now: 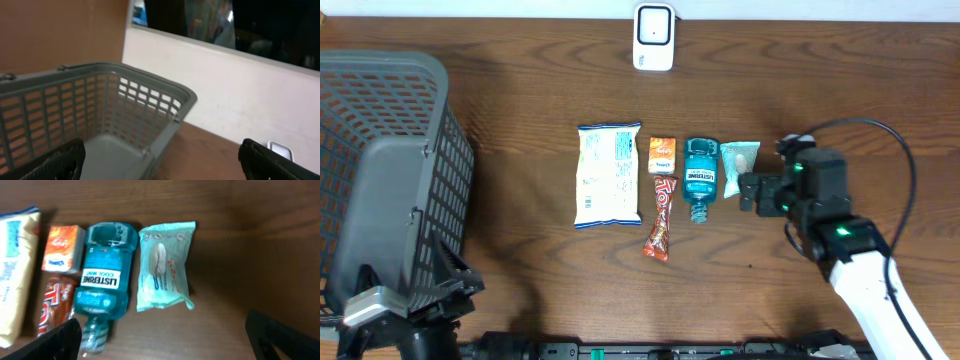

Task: Scan the item barcode
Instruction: 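Move the right gripper to the wipes pack and grasp it, then lift the wipes pack and swing it left over the mouthwash bottle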

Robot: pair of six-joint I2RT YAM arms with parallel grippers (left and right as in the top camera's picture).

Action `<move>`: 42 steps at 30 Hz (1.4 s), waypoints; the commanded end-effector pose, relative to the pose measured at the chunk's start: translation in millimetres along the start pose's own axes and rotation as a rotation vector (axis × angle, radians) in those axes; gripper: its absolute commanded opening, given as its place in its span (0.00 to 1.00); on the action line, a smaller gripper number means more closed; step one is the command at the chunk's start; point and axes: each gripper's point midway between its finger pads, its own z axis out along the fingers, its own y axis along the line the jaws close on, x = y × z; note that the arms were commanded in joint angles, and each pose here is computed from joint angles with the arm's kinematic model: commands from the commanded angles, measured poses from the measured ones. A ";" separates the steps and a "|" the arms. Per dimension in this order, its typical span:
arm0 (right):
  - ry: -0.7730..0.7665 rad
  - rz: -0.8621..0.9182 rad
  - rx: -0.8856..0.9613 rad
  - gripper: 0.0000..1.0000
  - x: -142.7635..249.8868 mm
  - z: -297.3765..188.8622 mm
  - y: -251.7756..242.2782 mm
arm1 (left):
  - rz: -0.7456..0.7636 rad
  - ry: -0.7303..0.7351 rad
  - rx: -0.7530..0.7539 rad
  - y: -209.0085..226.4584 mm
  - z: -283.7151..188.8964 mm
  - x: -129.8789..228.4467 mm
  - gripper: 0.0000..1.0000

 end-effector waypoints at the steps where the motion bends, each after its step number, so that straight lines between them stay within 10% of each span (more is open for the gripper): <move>1: -0.039 -0.021 0.164 0.96 -11.0 16.6 -8.2 | -0.010 0.010 0.050 -7.1 -2.7 2.3 0.98; 14: 0.043 0.010 0.130 0.05 -39.5 72.4 22.5 | 0.017 0.066 0.037 -3.8 -3.2 16.6 0.98; 30: 0.381 0.017 0.275 0.01 66.6 145.8 -12.8 | 0.017 0.067 0.037 -3.7 -3.2 16.7 0.98; 42: 0.190 0.023 0.229 0.02 -52.1 56.2 4.6 | 0.023 0.080 0.035 -3.1 -3.3 20.2 0.98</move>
